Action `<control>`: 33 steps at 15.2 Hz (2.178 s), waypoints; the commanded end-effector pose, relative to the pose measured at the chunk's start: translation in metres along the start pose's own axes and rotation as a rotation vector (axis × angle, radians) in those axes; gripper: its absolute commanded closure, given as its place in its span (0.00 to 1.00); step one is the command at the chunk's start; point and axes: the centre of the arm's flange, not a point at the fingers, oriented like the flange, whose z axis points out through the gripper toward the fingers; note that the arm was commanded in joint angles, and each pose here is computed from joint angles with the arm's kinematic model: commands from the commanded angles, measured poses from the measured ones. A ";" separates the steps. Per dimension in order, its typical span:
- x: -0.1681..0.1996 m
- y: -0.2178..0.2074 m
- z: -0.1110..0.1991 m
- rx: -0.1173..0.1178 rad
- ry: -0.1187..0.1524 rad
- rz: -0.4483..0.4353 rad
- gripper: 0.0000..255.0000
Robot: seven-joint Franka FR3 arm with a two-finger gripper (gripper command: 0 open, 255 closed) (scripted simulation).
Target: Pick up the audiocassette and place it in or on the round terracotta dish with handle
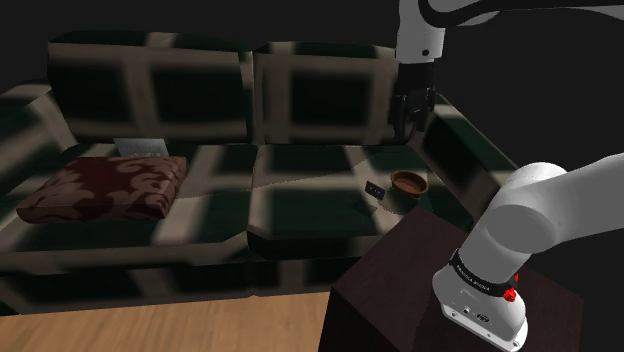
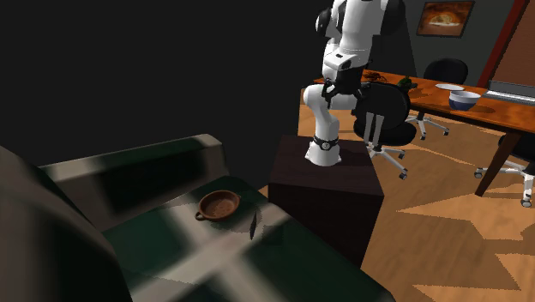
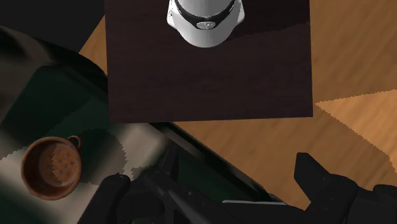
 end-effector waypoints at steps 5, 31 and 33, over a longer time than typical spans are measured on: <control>0.022 0.029 0.037 0.004 0.017 -0.007 0.00; 0.184 0.213 0.269 0.029 0.129 -0.056 0.00; 0.198 0.226 0.286 0.031 0.138 -0.059 0.00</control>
